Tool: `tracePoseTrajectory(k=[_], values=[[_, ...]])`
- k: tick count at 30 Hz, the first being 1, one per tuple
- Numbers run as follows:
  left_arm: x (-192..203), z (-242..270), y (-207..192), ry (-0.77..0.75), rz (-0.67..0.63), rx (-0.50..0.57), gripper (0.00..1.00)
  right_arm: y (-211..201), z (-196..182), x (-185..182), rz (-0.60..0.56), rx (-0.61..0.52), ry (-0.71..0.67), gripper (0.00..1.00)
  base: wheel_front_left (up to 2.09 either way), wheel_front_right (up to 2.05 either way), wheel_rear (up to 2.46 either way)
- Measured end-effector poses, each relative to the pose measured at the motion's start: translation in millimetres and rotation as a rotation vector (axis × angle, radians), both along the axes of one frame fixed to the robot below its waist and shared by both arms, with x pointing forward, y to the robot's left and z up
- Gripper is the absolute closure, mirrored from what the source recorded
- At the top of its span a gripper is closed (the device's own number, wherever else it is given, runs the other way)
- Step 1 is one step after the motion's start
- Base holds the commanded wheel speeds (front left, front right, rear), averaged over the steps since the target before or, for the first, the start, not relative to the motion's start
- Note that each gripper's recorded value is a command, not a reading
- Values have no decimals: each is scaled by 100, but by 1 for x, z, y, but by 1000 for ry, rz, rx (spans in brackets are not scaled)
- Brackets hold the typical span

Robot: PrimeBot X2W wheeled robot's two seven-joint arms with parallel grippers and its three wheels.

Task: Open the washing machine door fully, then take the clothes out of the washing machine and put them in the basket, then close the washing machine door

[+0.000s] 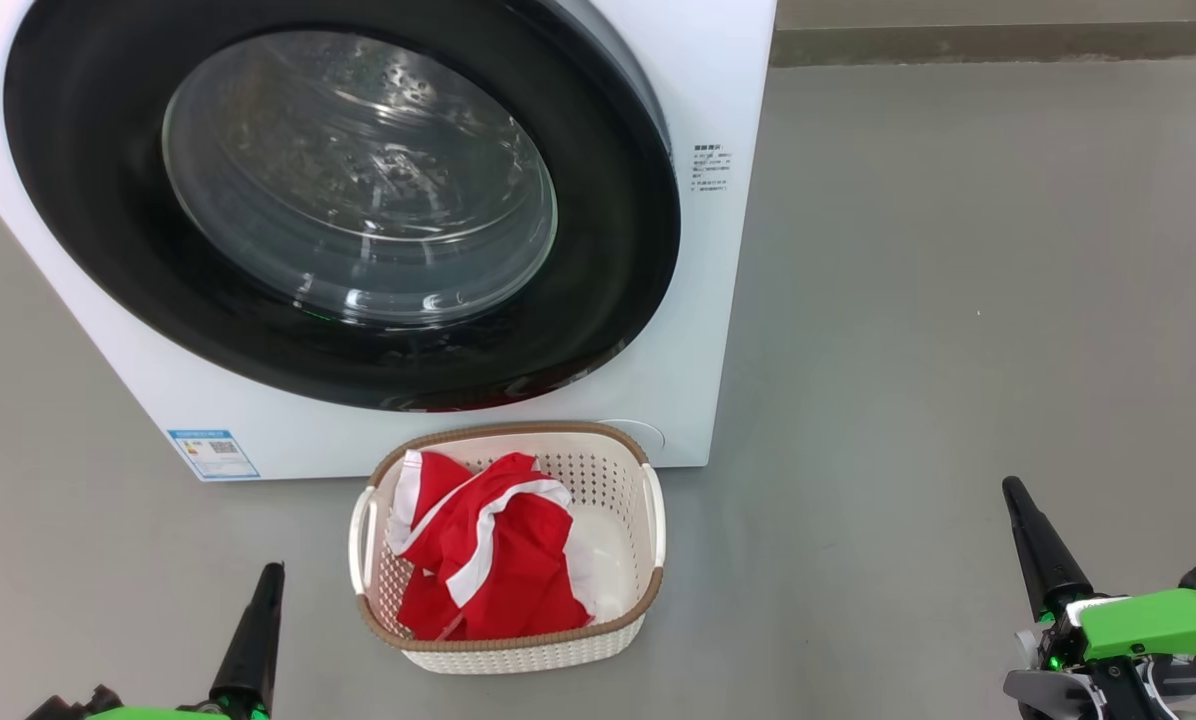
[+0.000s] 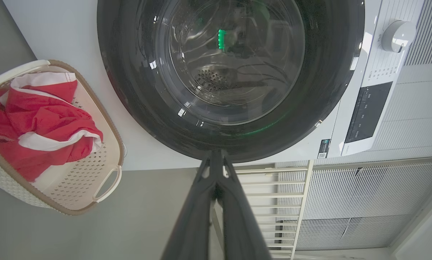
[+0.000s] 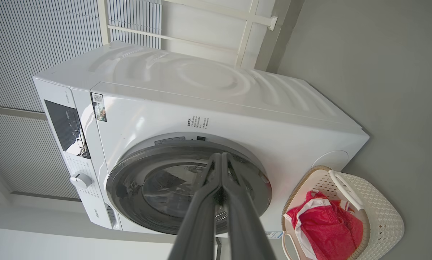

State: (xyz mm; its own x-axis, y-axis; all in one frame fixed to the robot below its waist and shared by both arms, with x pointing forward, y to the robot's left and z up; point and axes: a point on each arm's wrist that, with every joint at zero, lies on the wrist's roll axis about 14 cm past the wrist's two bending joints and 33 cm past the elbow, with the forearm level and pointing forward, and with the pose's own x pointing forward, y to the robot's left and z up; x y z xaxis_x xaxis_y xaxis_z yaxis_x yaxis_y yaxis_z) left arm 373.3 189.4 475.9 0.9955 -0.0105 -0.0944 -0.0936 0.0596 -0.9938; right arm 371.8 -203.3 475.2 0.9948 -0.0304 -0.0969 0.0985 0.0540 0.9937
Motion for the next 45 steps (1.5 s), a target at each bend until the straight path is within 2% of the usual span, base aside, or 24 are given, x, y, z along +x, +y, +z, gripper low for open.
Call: tracePoseTrajectory(k=[8,45], values=[[5,9,-1,-29,-2,-70,100,1,3,2,3,66,-15,100,0,0,0],[5,9,-1,-28,-2,-70,100,-3,8,4,-6,69,-27,100,0,0,0]])
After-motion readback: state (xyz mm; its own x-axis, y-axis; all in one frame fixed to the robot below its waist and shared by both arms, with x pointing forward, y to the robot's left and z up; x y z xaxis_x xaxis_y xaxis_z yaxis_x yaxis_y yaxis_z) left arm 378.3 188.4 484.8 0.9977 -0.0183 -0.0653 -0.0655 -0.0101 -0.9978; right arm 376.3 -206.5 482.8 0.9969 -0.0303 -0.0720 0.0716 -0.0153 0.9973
